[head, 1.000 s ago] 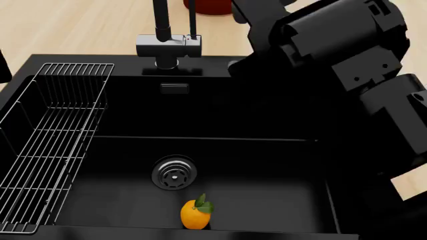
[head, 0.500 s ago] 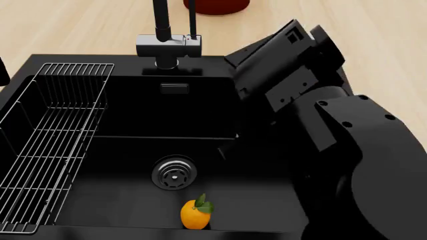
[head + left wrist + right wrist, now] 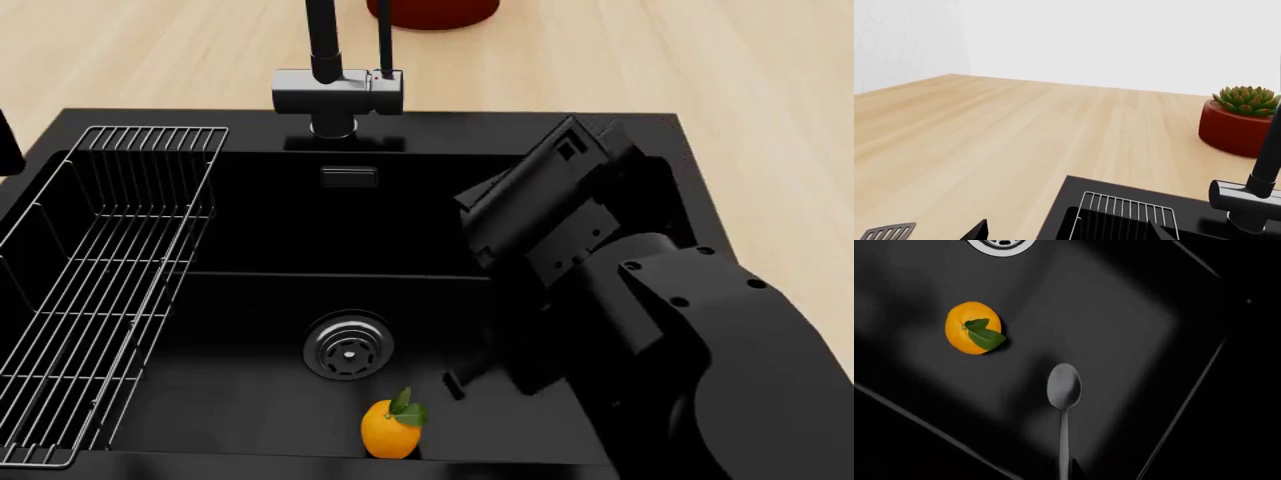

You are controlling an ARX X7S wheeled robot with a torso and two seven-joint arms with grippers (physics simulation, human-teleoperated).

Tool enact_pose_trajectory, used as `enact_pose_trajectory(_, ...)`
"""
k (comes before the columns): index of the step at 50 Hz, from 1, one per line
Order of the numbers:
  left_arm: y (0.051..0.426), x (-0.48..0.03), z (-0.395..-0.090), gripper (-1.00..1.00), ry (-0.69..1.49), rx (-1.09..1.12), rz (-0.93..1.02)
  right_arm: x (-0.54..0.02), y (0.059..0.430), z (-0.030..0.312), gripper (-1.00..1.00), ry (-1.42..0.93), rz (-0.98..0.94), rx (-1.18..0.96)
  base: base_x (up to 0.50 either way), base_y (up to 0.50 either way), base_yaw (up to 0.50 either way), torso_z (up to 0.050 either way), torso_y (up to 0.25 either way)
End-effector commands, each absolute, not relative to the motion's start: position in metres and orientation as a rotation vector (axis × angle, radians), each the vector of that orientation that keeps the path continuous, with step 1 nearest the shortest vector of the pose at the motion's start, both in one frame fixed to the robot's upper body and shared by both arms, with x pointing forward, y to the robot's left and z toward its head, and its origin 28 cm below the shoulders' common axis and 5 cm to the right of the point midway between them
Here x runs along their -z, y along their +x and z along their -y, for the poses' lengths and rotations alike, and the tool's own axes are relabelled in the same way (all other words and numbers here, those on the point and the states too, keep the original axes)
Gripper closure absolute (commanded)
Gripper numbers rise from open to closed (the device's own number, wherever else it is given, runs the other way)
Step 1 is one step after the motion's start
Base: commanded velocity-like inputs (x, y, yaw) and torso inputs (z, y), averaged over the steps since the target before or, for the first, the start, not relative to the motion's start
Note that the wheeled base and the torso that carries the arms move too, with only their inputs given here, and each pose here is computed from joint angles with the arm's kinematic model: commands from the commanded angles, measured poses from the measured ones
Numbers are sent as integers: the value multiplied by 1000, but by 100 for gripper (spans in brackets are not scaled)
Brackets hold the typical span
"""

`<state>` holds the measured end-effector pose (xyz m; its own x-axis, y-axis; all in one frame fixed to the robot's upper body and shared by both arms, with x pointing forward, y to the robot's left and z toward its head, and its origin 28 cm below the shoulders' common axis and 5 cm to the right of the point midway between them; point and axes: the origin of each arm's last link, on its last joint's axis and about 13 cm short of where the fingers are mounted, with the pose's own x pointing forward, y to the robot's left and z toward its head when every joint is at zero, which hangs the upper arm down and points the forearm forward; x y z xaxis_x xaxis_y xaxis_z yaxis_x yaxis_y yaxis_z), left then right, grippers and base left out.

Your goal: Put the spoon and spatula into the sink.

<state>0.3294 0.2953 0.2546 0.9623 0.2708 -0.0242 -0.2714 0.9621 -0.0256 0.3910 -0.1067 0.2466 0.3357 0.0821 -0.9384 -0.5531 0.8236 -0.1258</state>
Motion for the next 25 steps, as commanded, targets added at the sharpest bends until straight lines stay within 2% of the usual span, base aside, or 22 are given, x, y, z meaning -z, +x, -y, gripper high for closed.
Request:
enact_pose_trajectory(1, 331, -254, -295, -100, -28, -274, -25, -238, 390, 108, 100, -483, -1201, -436, 0, 0, 0, 0, 0)
enact_pose_trajectory(25, 329, -254, -296, -100, -37, -276, -20, -245, 389, 109, 100, -518, -1172, -418, 0, 0, 0, 0, 0)
